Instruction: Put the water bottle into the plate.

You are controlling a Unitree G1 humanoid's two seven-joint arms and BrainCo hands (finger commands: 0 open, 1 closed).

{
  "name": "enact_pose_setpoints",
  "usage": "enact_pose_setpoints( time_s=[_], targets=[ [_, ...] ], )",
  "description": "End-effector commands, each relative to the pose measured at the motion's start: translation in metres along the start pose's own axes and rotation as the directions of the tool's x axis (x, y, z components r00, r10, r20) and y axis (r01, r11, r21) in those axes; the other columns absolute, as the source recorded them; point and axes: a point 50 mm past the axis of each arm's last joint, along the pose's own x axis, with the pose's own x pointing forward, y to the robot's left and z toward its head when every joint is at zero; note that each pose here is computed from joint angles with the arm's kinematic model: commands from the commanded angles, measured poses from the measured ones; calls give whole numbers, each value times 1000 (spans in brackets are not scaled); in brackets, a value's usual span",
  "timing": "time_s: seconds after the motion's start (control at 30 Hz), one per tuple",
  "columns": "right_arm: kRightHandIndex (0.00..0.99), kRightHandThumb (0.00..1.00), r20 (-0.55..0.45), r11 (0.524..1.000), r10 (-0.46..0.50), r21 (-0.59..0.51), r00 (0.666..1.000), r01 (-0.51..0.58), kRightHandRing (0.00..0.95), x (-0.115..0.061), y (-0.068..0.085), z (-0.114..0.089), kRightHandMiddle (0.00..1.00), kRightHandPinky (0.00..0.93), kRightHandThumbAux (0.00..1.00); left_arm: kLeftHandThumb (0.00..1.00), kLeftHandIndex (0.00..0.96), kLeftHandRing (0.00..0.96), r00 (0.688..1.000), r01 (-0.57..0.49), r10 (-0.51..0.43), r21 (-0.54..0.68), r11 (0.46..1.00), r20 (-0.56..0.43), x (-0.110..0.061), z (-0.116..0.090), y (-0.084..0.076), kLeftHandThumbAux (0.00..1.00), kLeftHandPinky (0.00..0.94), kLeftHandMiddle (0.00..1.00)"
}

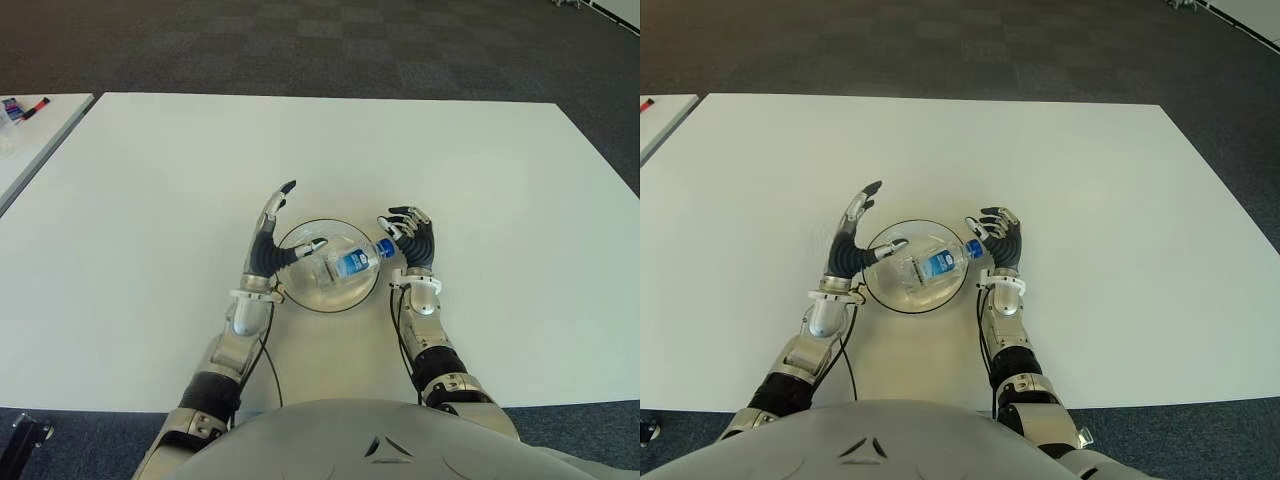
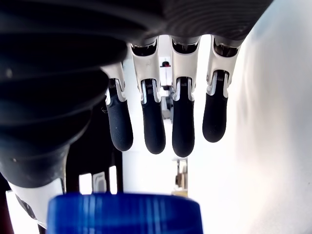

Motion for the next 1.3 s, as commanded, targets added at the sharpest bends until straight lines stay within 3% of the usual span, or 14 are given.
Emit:
enact_pose_setpoints(
  time_s=[0.03,0.33,1.07,1.3],
  targets=[
    [415,698,-110,1000,-14,5,994,14,441,-15,0,-20,410,448,725,0,115,100,1000,-31,31,-11,999,5,2,1,4,730,120,120],
    [416,699,-110,1000,-16,6,994,17,440,-16,1,-20,409,448,724,0,127,138,998,-62,63,57,996,-14,7,0,12,744,162,151],
    [415,698,-114,1000,-18,18,993,20,441,-16,1,-21,408,450,725,0,146,158,995,-85,87,46,995,-51,17,-2,15,736,155,176],
    [415,698,-118,1000,-18,16,993,20,442,-15,0,-22,410,450,725,0,148,155,994,-99,101,47,994,-39,29,-4,14,748,159,174]
  ],
)
